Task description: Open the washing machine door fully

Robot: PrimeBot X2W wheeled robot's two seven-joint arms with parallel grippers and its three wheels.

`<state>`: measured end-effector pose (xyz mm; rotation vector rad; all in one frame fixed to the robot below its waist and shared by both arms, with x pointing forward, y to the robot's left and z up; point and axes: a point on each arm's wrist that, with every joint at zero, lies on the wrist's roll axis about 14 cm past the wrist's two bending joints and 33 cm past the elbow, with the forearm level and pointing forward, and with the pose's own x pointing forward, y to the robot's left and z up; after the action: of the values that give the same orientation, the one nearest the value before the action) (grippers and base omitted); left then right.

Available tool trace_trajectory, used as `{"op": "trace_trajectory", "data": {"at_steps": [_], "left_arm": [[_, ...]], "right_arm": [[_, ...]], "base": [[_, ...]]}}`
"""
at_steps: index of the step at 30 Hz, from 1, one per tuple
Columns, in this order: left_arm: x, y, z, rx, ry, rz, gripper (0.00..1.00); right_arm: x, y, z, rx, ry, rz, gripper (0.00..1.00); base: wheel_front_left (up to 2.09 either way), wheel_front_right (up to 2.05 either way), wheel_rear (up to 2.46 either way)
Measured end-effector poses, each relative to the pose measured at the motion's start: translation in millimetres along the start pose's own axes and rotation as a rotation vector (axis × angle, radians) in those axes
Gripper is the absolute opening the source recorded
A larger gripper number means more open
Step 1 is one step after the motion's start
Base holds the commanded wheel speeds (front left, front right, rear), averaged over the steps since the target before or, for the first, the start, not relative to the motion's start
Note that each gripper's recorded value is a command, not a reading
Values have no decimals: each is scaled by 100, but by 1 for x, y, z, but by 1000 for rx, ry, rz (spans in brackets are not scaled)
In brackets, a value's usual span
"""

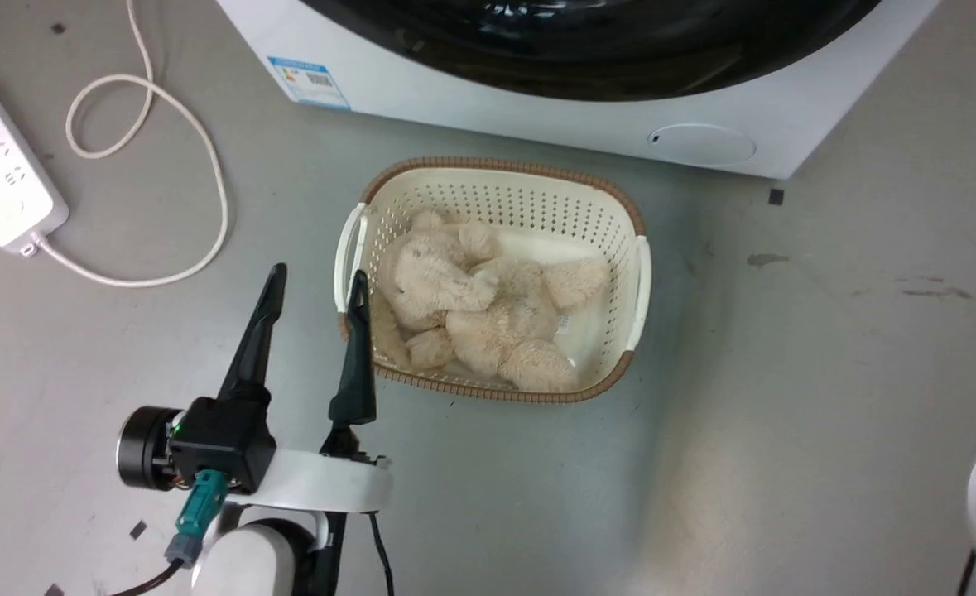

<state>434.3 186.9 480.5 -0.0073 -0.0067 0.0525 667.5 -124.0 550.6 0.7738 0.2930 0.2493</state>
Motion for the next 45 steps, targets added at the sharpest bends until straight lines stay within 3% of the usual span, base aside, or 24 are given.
{"op": "trace_trajectory", "data": {"at_steps": [12, 22, 36, 45], "left_arm": [[5, 3, -10, 1, 8, 14, 100], [9, -2, -3, -7, -27, 4, 100], [-8, -6, 27, -28, -105, -7, 100], [-30, -6, 42, -16, -134, -19, 100]], "right_arm": [[31, -2, -12, 133, 190, 28, 0], [25, 3, -29, 209, 342, 64, 0], [-48, 30, -66, 266, 578, 169, 0], [-106, 75, -132, 212, 778, 325, 0]], "base": [[0, 0, 0], [0, 0, 0], [0, 0, 0], [0, 0, 0]]}}
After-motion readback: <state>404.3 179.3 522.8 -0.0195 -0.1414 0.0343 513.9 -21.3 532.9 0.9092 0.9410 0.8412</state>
